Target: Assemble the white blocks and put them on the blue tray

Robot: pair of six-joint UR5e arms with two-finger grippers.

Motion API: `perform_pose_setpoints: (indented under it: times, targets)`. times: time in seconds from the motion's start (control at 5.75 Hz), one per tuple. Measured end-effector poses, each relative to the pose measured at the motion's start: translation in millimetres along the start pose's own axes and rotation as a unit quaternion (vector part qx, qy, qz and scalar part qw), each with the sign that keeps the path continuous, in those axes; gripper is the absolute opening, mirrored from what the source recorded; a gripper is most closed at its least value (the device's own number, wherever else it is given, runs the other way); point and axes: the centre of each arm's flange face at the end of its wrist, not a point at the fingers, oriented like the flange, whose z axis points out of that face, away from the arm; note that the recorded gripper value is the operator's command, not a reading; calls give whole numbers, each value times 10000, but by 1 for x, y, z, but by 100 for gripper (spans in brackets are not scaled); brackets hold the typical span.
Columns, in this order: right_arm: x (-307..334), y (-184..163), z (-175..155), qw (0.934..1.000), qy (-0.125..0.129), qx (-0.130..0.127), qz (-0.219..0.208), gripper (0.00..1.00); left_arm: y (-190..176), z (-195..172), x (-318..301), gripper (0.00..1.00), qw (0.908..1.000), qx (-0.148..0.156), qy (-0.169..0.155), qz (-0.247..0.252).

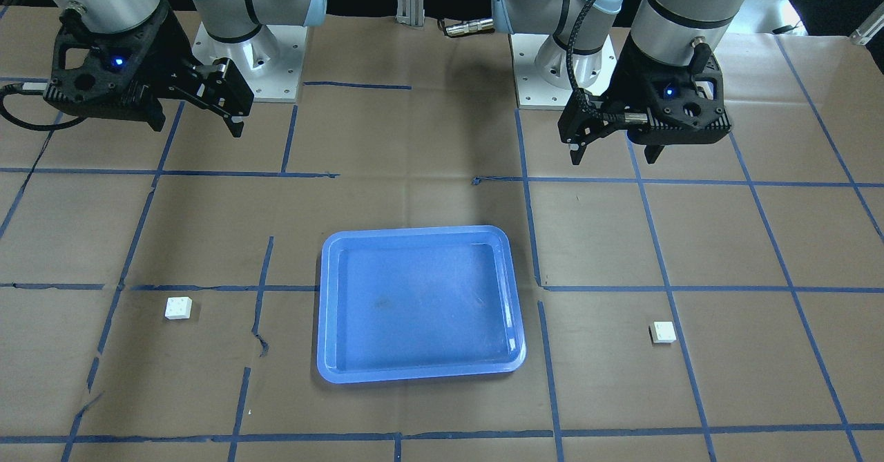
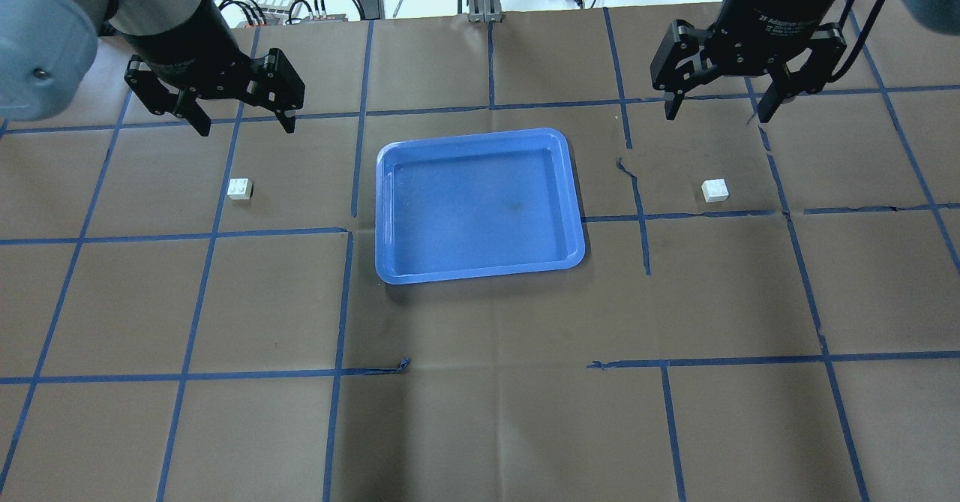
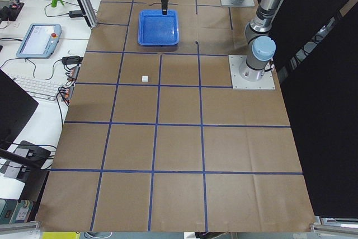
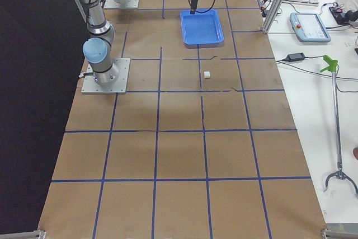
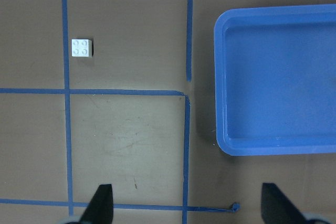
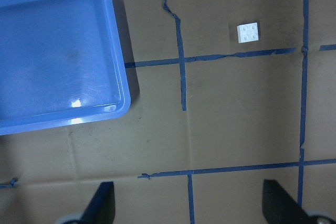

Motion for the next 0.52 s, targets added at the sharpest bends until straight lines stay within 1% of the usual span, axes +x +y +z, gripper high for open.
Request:
perform_pose_setpoints:
  times: [0.17, 0.35, 0.52]
  targets:
    - [0, 0, 0, 10000, 0, 0, -2, 100, -1, -1, -13, 100, 10000, -19, -26, 38]
    - [0, 0, 1, 10000, -4, -12, 1, 100, -13, 21, -44, 100, 9996, -203, -37, 202]
    - [0, -1, 2, 10000, -2, -32, -25, 100, -34, 69, -89, 100, 9985, -325, 4, 439]
